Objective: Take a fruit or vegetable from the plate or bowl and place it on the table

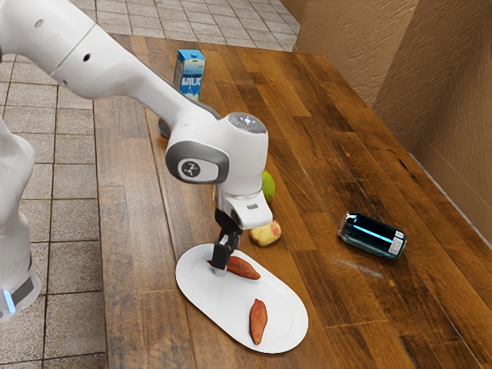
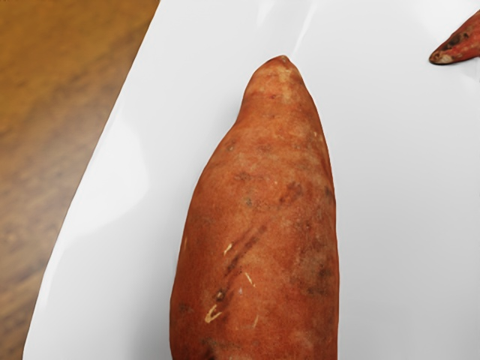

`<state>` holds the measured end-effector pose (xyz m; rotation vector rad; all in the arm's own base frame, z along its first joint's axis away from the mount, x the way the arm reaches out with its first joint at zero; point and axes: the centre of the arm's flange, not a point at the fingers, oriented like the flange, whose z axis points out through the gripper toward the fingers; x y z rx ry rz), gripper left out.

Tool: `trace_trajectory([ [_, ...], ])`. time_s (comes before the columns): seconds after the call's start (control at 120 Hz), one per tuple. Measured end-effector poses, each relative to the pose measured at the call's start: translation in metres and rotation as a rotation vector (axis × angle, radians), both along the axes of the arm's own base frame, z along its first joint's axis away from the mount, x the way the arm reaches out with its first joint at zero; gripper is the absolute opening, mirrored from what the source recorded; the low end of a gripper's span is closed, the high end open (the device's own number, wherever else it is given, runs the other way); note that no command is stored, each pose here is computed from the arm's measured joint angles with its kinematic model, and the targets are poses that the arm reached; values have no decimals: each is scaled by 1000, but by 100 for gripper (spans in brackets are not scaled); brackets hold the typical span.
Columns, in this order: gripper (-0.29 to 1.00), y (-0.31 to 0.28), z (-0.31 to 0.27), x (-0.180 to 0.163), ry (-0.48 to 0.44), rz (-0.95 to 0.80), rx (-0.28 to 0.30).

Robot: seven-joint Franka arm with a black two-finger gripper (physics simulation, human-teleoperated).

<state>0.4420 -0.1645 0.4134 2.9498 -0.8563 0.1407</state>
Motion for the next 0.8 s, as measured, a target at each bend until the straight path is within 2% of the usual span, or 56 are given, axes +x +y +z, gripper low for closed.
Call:
trace_trajectory([
  [0.675,70,-3,-1,17,-18,-1,4],
  [0.8,45,-5,-2,17,-22,2,2],
])
